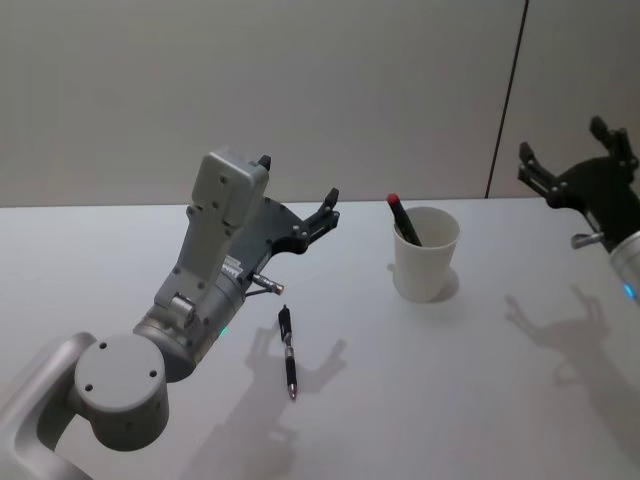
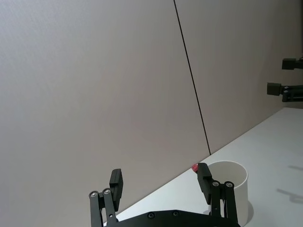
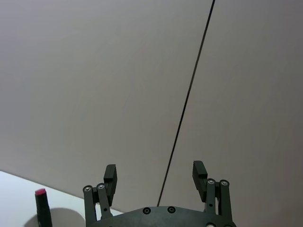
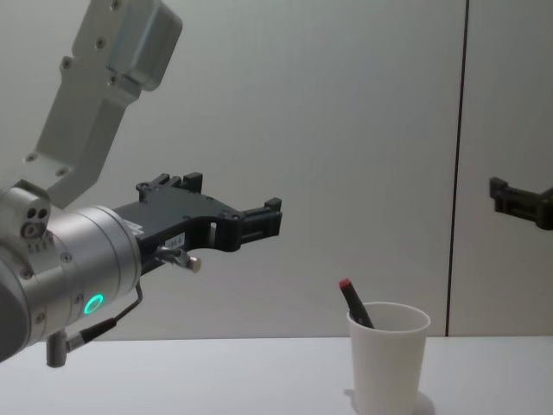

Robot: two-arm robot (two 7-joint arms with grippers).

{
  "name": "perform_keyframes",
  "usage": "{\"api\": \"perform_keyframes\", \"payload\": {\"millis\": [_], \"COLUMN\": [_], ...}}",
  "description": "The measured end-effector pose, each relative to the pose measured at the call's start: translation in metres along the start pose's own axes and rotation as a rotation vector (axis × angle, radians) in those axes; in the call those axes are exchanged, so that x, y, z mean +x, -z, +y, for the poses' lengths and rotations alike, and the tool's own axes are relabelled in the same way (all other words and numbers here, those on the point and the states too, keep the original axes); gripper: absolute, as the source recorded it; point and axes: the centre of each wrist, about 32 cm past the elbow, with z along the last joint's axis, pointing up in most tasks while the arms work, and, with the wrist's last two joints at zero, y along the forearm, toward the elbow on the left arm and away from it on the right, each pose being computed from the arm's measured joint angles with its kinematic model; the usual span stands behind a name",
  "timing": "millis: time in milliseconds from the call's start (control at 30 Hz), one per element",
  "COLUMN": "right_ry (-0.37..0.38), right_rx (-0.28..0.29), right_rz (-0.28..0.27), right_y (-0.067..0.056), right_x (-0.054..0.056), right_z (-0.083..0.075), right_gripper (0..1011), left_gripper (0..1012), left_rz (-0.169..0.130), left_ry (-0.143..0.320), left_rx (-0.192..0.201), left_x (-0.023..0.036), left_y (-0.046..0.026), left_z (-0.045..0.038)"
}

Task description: Place the pen into the pen holder.

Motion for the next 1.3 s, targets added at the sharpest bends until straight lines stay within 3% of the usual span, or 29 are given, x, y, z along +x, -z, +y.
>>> {"api": "perform_keyframes", "payload": {"millis": [600,1300], "right_ry": [0.012,0.019], "right_rx": [-0.093,-0.115], "right_rz": [-0.051,-0.073], "right_y": [-0.004,-0.009], "right_x": [0.026,0.034], "right_z": [-0.022,-0.034], "right_gripper": [1002,1002], "left_gripper": [1004,1004], "left_rz": [0.0,-0.002], "left_ry": [0.0,-0.001], "left_rx": [0.0,0.004], "left_x": [0.0,0.0006], "left_y": [0.0,0.001], "left_z": [0.0,0.0012]}}
